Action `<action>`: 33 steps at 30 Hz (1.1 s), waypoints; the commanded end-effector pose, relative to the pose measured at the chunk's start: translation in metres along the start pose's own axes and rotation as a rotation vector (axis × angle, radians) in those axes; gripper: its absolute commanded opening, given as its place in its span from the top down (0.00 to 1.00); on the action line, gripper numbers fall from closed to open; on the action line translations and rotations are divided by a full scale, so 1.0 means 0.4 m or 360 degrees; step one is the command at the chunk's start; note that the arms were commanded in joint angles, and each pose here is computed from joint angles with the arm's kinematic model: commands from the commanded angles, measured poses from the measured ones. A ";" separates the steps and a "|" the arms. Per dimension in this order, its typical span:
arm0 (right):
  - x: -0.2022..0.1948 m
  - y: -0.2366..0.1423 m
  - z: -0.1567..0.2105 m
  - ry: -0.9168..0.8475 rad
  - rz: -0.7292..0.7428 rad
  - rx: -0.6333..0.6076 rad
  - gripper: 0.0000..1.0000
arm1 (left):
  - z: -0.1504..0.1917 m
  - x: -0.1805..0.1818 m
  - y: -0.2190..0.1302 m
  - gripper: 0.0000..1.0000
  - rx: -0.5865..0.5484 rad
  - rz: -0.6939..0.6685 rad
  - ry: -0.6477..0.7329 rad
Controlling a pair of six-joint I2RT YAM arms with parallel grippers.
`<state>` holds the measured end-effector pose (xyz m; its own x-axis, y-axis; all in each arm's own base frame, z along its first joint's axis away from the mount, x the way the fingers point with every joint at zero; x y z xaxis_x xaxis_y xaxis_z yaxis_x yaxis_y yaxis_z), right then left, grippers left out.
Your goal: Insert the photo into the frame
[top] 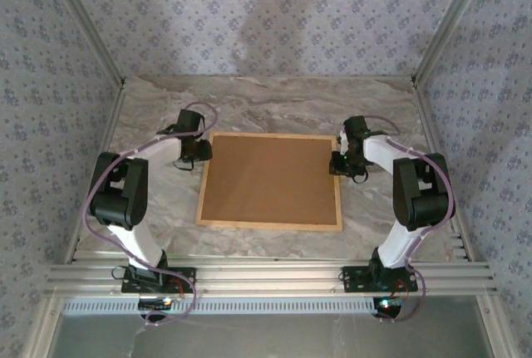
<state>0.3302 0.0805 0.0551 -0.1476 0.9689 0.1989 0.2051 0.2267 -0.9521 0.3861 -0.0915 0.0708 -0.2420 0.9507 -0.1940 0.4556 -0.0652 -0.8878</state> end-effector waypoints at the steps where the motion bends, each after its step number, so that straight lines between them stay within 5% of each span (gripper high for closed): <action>1: -0.012 0.014 -0.013 -0.0018 0.0018 -0.0011 0.75 | -0.006 0.004 0.015 0.57 0.0040 -0.0032 0.0027; 33: 0.018 0.038 0.004 -0.0090 0.0008 0.0062 0.77 | 0.098 -0.059 0.113 0.47 0.0342 0.0069 0.0199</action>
<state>0.3351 0.0822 0.0548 -0.1629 0.9706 0.1770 0.2135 0.2099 -0.9541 0.4142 -0.1073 0.0592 -0.1785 0.9611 -0.2108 0.4535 -0.1097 -0.8845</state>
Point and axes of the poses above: each hand's point on the last joint's axis, 136 mm out from that joint toward the fingers, its own y axis out along the fingers, its own x axis along the line the jaws close on, z = x × y, the point moved 3 cm from there along -y, back along the fingers, and after that the axes turned 10 degrees about -y, right-handed, at the moved point
